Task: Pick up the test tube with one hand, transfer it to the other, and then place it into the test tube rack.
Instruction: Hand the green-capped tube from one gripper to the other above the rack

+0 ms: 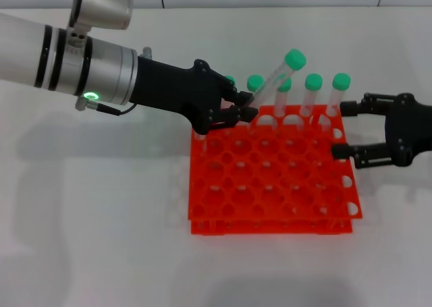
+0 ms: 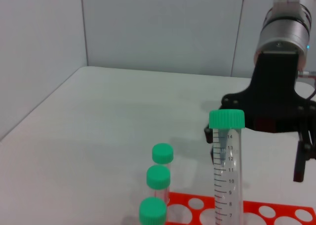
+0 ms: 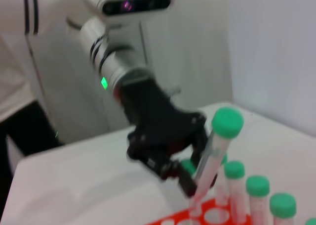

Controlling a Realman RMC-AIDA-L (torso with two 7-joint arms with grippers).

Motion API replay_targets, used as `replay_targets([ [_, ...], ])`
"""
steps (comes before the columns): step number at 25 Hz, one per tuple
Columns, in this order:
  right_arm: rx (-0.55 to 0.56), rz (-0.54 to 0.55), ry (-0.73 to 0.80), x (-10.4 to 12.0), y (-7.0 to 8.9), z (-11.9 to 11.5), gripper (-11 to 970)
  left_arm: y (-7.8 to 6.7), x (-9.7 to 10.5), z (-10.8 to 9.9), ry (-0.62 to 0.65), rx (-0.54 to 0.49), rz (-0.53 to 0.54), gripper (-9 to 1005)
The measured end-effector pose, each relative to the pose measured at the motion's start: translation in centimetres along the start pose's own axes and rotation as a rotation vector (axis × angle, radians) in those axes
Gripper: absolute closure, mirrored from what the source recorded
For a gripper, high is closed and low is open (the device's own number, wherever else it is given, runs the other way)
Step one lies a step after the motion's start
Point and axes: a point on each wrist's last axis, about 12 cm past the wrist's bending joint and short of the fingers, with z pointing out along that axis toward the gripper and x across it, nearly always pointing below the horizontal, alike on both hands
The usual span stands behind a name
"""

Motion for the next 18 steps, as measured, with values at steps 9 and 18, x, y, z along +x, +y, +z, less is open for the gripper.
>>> replay_targets([
  [9, 0.046, 0.09, -0.171, 1.3, 0.0, 1.7, 91, 0.2, 0.0, 0.1, 0.009, -0.017, 0.007, 786],
  [18, 0.095, 0.103, -0.293, 2.2, 0.3, 3.0, 91, 0.0, 0.2, 0.9, 0.049, -0.001, 0.016, 785],
])
